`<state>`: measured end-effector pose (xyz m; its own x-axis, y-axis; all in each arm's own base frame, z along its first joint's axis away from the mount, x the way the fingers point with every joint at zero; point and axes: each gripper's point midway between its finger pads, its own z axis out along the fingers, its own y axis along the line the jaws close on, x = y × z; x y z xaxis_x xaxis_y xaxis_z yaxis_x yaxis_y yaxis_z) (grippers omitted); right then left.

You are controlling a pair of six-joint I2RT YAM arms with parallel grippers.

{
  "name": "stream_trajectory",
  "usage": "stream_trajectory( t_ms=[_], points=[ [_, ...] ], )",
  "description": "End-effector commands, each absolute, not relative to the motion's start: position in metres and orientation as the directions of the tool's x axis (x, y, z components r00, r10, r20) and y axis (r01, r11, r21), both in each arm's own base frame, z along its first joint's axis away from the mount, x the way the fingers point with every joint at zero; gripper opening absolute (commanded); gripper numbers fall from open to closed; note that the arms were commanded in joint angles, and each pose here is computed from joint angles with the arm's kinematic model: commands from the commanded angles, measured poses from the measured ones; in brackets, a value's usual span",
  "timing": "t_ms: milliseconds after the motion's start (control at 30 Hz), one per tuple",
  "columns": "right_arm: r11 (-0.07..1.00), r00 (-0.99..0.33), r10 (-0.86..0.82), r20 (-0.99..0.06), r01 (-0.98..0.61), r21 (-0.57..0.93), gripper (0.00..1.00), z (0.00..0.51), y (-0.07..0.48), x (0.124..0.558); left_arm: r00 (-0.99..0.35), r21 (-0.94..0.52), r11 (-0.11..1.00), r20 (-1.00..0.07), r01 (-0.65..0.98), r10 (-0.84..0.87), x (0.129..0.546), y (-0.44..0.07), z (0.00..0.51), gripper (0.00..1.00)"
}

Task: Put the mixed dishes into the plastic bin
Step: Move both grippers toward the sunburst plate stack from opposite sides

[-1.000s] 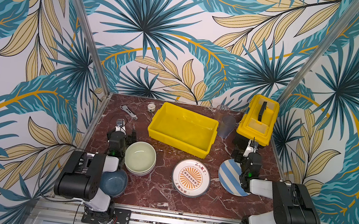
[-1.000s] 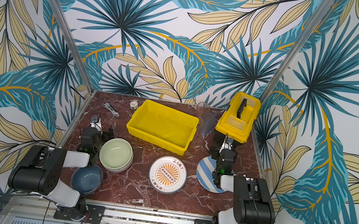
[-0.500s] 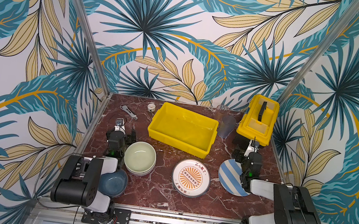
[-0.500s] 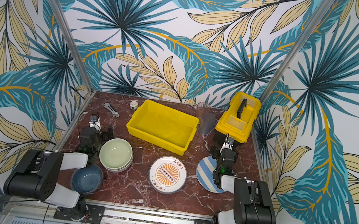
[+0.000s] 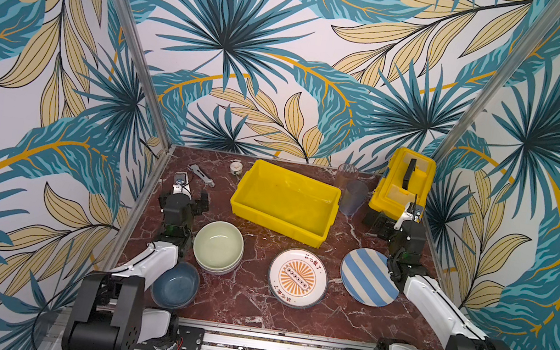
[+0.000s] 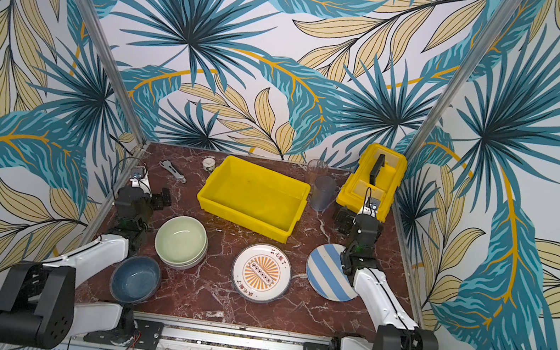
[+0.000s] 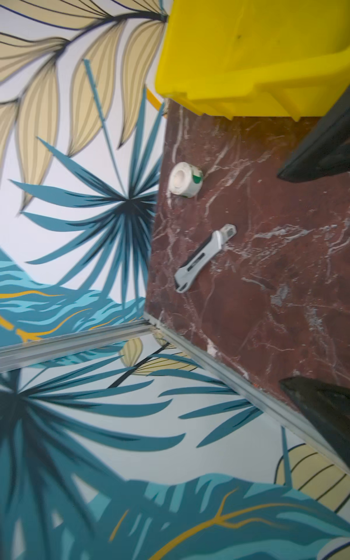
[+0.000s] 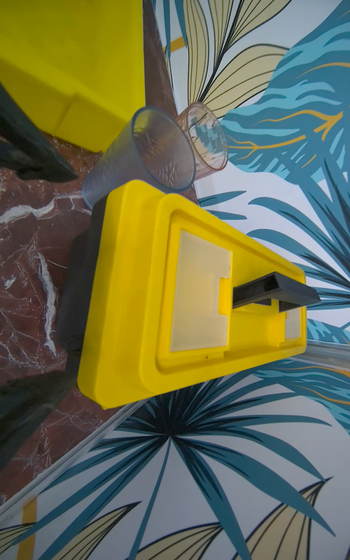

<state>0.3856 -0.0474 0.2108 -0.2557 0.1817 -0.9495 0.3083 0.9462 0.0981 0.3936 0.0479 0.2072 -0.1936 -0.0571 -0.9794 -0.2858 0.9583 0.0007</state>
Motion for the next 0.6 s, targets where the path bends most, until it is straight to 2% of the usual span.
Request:
stream_trajectory(
  t_ms=[0,100,267,400,567],
  points=[
    [0.937,-0.359,0.299,-0.884,0.287,0.200,0.95,0.202,-0.033,0.367,-0.196,0.003,0.956,-0.979,-0.293,-0.058,0.386,0.043,0.240,1.00],
    [0.934,-0.386,0.339,-0.858,0.246,0.258,0.91,0.211,-0.020,0.358,-0.233,-0.022,0.970,-0.969,-0.243,-0.080,0.384,0.026,0.262,1.00],
    [0.930,-0.497,0.367,-0.786,0.187,0.317,0.87,0.207,0.001,0.340,-0.399,-0.070,0.993,-0.911,-0.097,-0.103,0.375,-0.021,0.268,1.00],
    [0.907,-0.577,0.397,-0.714,0.125,0.403,0.80,0.199,0.025,0.328,-0.489,-0.076,0.997,-0.870,0.017,-0.058,0.351,-0.064,0.269,0.96],
    [0.900,-0.640,0.385,-0.665,0.102,0.423,0.78,0.185,0.040,0.311,-0.586,-0.169,0.973,-0.809,0.157,-0.046,0.318,-0.111,0.267,0.88]
  ],
)
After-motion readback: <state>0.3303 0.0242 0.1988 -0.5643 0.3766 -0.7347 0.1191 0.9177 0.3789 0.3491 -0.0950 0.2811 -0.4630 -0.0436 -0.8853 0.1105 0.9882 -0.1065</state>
